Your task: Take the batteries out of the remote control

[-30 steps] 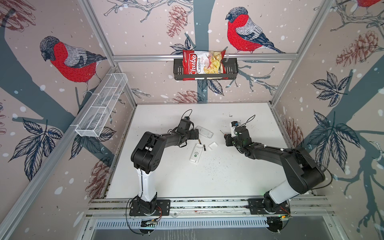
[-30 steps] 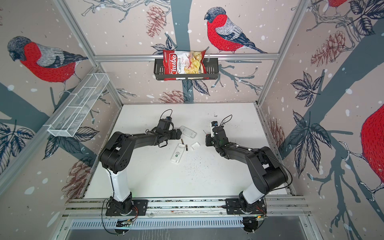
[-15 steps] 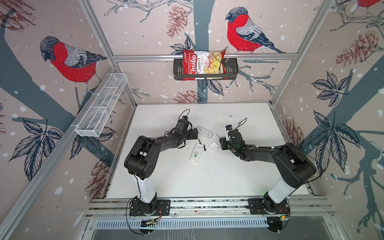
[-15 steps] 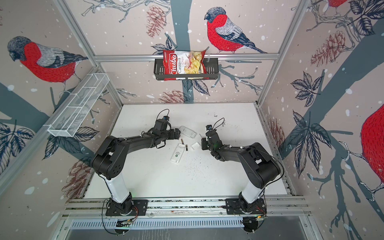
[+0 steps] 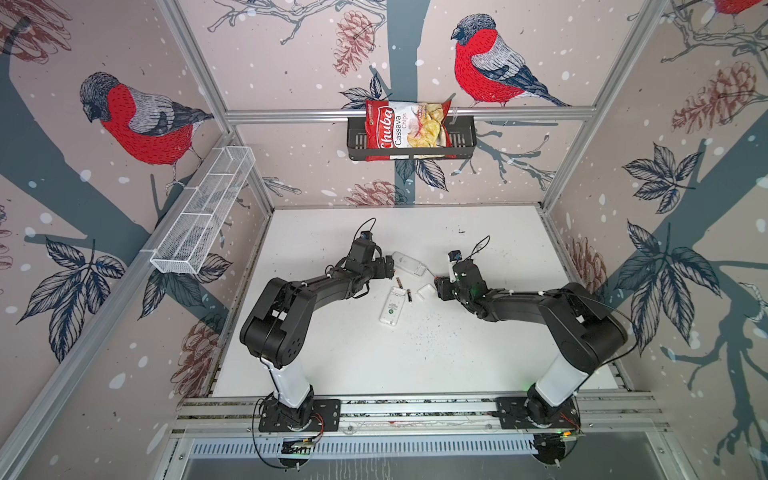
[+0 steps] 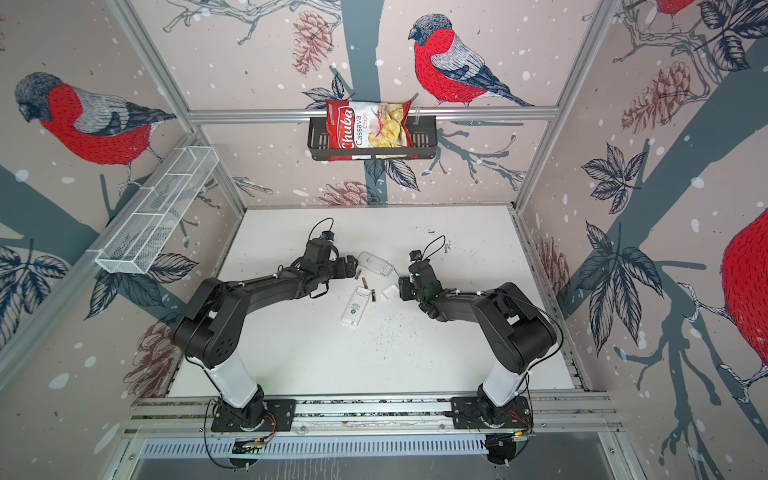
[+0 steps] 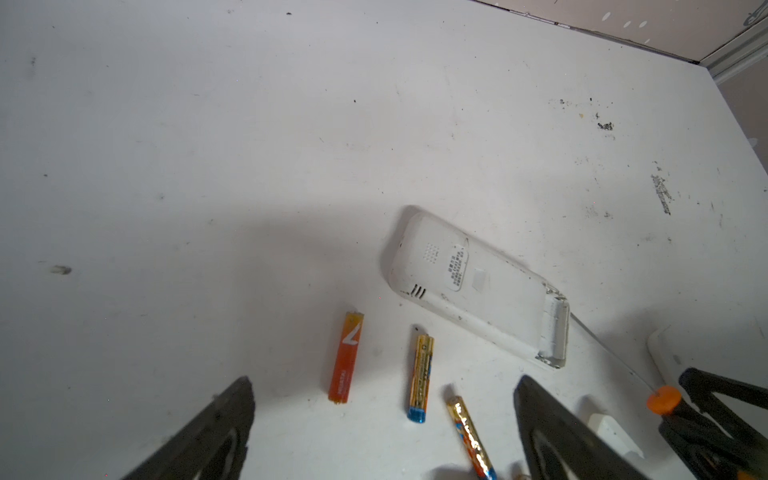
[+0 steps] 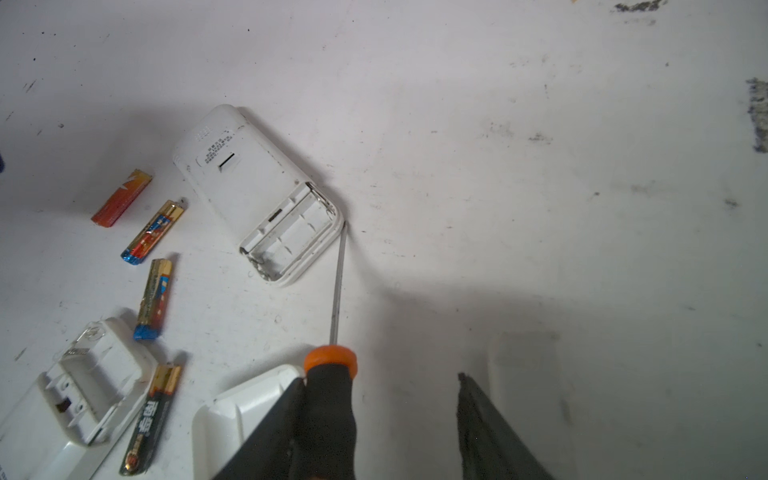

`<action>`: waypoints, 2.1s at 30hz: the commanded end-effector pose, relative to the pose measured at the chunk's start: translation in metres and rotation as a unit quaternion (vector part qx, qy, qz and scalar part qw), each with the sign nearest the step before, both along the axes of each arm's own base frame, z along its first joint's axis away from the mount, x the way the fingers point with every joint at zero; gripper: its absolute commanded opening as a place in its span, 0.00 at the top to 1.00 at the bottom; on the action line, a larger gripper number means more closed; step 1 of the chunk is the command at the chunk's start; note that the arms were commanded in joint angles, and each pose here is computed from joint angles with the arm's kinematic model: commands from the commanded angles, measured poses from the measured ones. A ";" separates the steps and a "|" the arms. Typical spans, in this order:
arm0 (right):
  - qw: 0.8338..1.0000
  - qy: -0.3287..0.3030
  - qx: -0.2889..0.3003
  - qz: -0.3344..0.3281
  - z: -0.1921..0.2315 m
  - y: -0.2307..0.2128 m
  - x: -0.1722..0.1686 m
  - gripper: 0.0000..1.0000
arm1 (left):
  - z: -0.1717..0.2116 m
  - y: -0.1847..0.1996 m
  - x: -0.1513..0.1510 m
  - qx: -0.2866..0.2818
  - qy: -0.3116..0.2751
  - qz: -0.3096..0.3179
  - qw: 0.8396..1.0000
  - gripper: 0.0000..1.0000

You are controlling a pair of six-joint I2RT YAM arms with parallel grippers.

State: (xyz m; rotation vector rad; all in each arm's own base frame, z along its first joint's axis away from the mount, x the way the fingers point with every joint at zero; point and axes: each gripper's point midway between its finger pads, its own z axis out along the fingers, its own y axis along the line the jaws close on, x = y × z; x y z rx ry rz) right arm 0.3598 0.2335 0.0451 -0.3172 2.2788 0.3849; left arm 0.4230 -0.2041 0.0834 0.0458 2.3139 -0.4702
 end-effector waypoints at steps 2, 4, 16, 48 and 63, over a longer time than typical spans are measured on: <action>1.000 0.021 -0.008 0.006 -0.005 0.002 -0.005 0.41 | 0.007 0.004 -0.001 -0.001 -0.007 0.009 1.000 0.04; 0.999 0.027 -0.020 0.010 -0.006 0.001 -0.007 0.39 | 0.008 0.005 -0.002 -0.001 -0.006 0.010 1.000 0.04; 0.998 0.022 -0.053 0.013 0.002 -0.001 -0.008 0.36 | 0.014 0.012 -0.005 0.003 -0.007 0.025 1.000 0.04; 0.903 -0.348 -0.052 -0.248 0.129 -0.210 -0.043 0.01 | 0.076 0.220 -0.003 0.105 -0.229 0.184 0.950 0.04; 0.876 -0.385 -0.016 -0.291 0.126 -0.239 -0.064 0.00 | 0.087 0.247 -0.021 0.065 -0.290 0.191 0.935 0.04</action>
